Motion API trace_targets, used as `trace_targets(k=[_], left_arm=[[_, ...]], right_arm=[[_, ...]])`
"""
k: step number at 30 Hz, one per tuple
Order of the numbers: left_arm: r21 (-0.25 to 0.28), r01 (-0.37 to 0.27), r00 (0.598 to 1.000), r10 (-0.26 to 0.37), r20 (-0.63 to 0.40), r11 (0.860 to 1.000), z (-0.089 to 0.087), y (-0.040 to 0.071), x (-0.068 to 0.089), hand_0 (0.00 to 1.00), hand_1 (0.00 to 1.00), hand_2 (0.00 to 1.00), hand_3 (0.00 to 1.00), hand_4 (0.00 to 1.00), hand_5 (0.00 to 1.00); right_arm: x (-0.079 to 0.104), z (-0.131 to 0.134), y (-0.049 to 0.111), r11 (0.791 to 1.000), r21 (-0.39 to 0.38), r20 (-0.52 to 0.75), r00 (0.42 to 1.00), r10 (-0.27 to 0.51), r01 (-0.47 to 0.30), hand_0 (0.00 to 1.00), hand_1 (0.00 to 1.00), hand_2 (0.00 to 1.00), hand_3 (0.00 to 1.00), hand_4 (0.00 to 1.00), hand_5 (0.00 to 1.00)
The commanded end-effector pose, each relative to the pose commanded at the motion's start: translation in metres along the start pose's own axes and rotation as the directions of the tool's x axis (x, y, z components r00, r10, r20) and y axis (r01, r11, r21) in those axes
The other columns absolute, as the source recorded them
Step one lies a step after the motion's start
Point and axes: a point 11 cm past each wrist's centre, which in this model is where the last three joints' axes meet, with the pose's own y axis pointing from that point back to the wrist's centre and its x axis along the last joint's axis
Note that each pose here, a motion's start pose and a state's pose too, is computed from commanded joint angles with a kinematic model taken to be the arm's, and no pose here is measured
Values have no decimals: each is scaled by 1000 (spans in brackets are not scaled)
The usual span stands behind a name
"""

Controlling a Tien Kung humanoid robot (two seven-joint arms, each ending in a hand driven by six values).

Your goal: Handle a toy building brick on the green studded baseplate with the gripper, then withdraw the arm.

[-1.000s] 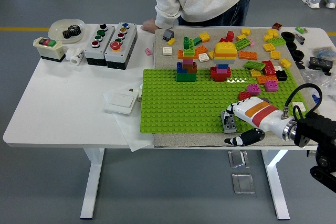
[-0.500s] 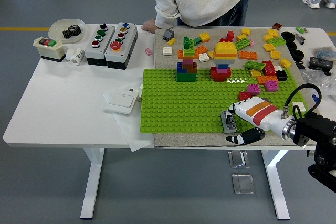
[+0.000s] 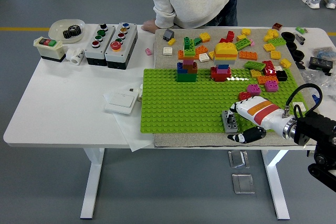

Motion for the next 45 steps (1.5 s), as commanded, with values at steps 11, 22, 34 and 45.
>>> trace_targets(k=[11,22,34,45], left_arm=[[-1,1,1000,-1,1,1000,0,0,0,787,712,605,540,533,556],[0,1,1000,-1,1,1000,0,0,0,787,712,605,540,533,556],[2,1,1000,-1,3,1000,-1,0,-1,787,713,605,540,533,556],[4,2,1000,-2,5,1000,-2,0,-1,787,712,605,540,533,557]], right_arm=[[-3,0,0,1000,-2,3,1000,-8,8,675,674,715,600,817,453],[-5,2,-4,1000,-11,9,1000,-9,9,677,675,717,601,815,449],[-9,3,-4,1000,-17,13,1000,-19,19,677,675,717,601,816,447],[2,-2,1,1000,4,0,1000,9,-9,677,674,716,599,814,447]])
